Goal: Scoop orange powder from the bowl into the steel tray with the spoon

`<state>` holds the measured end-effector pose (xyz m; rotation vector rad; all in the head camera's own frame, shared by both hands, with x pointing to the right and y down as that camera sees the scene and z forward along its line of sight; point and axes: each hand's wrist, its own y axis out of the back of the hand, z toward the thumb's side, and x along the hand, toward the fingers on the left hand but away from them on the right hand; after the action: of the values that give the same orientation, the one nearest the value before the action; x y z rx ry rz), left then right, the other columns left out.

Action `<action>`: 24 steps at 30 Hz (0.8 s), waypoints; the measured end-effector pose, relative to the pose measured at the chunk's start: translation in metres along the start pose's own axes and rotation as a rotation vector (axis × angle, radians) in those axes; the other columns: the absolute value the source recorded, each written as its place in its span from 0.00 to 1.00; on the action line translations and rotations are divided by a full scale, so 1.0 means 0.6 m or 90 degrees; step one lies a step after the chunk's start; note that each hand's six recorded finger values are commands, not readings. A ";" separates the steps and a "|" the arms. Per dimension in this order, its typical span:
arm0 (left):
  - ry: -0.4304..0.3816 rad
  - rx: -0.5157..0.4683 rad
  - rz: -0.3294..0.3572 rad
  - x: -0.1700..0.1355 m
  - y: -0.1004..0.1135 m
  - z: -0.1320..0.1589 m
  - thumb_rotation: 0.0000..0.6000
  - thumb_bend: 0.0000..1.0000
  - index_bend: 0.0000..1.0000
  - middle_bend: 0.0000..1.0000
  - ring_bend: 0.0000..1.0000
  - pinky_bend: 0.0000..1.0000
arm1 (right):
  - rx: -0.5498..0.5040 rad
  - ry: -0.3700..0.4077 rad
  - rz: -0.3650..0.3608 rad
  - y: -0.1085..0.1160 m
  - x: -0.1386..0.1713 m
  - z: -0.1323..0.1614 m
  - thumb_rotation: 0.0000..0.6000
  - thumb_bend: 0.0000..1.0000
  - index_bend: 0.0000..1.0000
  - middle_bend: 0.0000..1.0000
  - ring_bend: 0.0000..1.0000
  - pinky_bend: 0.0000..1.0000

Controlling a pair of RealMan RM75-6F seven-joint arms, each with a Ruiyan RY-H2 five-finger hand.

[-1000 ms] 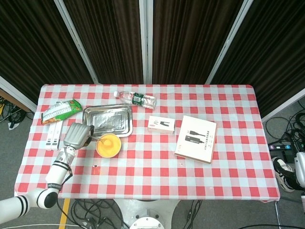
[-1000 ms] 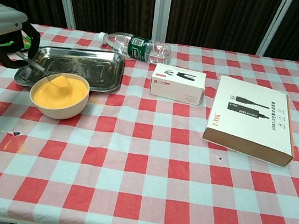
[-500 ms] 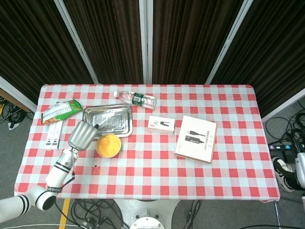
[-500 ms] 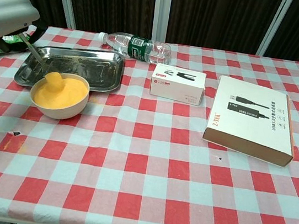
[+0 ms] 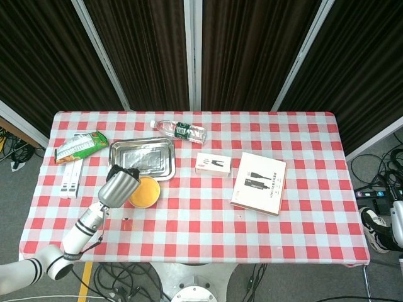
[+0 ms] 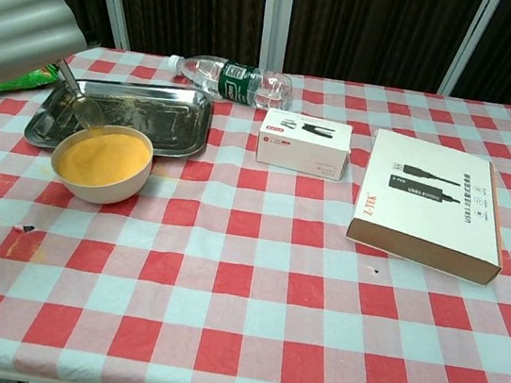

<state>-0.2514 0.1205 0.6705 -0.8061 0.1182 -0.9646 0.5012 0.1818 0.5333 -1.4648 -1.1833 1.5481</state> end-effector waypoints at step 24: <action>0.014 -0.073 -0.081 0.021 0.007 -0.005 1.00 0.50 0.70 1.00 0.97 1.00 | 0.001 -0.011 -0.002 0.001 0.003 -0.011 1.00 0.15 0.09 0.23 0.03 0.12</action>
<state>-0.2422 0.1104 0.6691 -0.9173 0.1438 -1.0942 0.5073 0.1842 0.5325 -1.4499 -1.1935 1.5628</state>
